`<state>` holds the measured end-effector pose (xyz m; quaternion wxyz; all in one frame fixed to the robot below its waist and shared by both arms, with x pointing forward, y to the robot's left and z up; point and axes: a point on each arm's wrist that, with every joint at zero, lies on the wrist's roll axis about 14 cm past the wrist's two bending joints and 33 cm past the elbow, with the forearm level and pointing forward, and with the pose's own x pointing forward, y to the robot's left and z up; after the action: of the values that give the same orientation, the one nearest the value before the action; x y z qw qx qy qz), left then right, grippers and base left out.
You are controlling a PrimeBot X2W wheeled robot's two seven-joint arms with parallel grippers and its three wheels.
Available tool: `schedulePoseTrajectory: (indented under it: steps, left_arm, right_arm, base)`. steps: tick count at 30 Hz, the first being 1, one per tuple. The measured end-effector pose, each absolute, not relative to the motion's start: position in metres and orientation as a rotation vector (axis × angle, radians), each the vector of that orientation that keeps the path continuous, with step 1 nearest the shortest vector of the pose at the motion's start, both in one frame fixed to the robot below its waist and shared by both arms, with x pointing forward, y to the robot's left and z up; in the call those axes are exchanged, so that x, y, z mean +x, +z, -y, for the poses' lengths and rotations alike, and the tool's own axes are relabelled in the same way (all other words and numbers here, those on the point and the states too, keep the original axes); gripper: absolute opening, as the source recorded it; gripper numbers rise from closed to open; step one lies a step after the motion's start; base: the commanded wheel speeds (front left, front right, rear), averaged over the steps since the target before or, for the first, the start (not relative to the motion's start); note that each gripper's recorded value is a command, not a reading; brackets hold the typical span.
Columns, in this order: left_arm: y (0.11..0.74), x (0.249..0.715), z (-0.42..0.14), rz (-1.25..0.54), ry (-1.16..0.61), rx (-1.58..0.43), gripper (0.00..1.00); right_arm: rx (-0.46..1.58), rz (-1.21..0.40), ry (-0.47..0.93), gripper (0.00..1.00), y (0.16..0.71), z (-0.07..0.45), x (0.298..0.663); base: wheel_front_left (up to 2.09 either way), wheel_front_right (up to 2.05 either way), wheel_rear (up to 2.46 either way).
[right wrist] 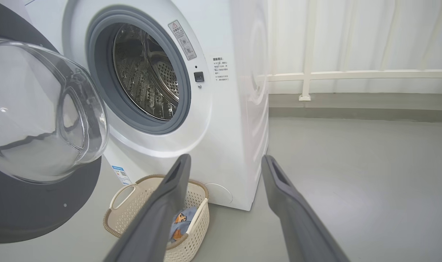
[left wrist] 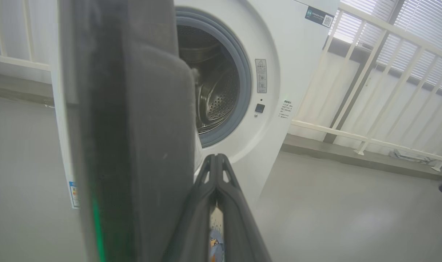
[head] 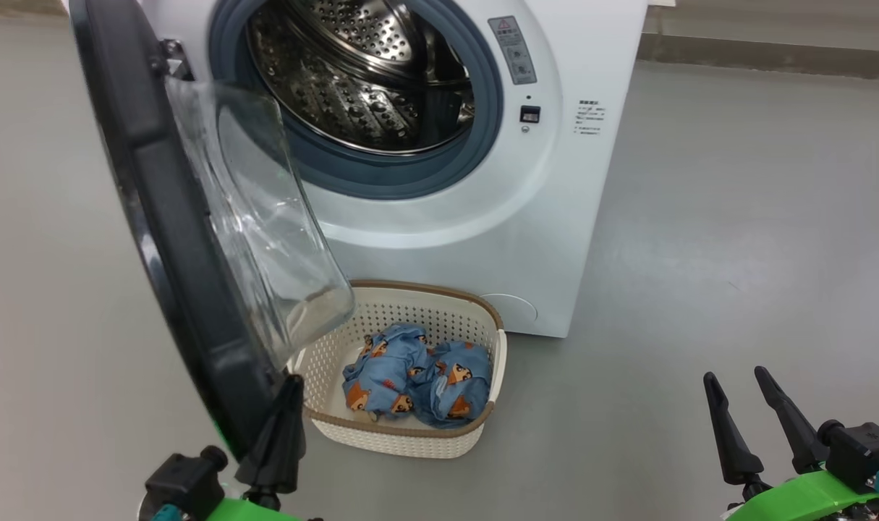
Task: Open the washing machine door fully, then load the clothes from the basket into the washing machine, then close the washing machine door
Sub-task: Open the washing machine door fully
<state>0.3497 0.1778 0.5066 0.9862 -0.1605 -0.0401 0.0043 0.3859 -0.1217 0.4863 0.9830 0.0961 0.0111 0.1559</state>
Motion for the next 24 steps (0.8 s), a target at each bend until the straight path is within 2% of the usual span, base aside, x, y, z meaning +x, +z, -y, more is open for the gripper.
schedulePoseTrajectory:
  steps: [24]
  left_arm:
    - [0.500,0.307,-0.279,0.099,0.326,-0.263,0.00]
  right_arm:
    - [0.209,-0.059,0.406,1.00,0.477,0.086,0.397]
  base:
    - [0.00,0.00,0.00]
